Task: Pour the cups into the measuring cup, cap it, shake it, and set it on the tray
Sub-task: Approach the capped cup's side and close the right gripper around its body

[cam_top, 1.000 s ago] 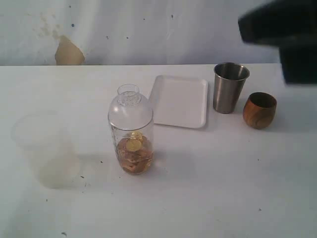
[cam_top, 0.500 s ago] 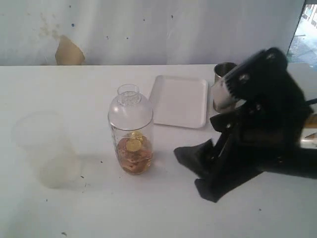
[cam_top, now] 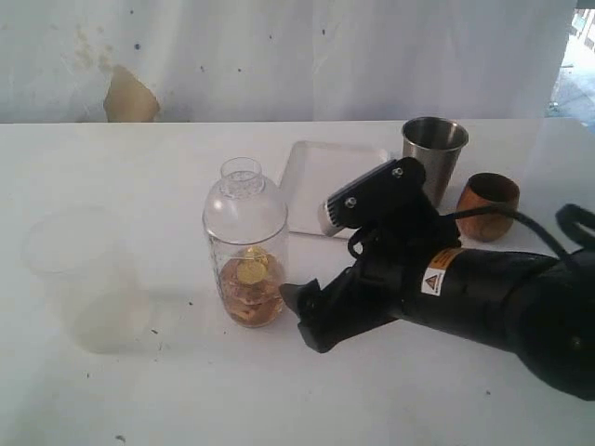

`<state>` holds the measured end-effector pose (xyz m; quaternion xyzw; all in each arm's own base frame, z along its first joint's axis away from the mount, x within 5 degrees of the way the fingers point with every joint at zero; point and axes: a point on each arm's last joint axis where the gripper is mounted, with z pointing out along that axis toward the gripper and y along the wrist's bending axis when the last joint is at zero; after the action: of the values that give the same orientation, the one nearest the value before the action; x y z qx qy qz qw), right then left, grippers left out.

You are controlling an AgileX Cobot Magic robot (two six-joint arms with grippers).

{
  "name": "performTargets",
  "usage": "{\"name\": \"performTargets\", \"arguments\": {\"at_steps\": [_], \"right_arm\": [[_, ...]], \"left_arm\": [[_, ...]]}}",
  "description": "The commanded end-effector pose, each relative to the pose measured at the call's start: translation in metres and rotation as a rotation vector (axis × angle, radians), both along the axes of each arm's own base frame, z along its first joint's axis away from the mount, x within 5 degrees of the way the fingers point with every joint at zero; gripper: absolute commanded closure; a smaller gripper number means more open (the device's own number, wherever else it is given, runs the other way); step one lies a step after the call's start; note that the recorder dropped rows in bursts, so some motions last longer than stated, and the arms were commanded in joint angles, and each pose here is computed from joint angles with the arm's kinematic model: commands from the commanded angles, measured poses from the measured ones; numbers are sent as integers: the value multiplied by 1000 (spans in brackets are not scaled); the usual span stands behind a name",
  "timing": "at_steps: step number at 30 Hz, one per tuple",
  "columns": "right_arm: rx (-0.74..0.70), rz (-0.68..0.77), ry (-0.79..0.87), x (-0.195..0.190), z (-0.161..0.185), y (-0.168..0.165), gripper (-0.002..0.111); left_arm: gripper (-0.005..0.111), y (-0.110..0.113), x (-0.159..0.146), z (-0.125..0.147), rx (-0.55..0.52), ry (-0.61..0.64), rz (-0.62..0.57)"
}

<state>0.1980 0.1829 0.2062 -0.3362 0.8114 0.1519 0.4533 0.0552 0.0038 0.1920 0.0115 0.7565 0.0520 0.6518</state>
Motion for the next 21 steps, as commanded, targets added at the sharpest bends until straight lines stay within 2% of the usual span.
{"name": "performTargets", "arguments": {"at_steps": [1,6,21], "right_arm": [[-27,62,-24,-3,-14,14,7],[-5,72,-70,0,-26,26,7],[46,38,-89,7,-36,31,7]], "left_arm": [[107,0,0,0,-11,-2,-1],[107,0,0,0,-11,-2,-1],[107,0,0,0,-11,-2,-1]]}}
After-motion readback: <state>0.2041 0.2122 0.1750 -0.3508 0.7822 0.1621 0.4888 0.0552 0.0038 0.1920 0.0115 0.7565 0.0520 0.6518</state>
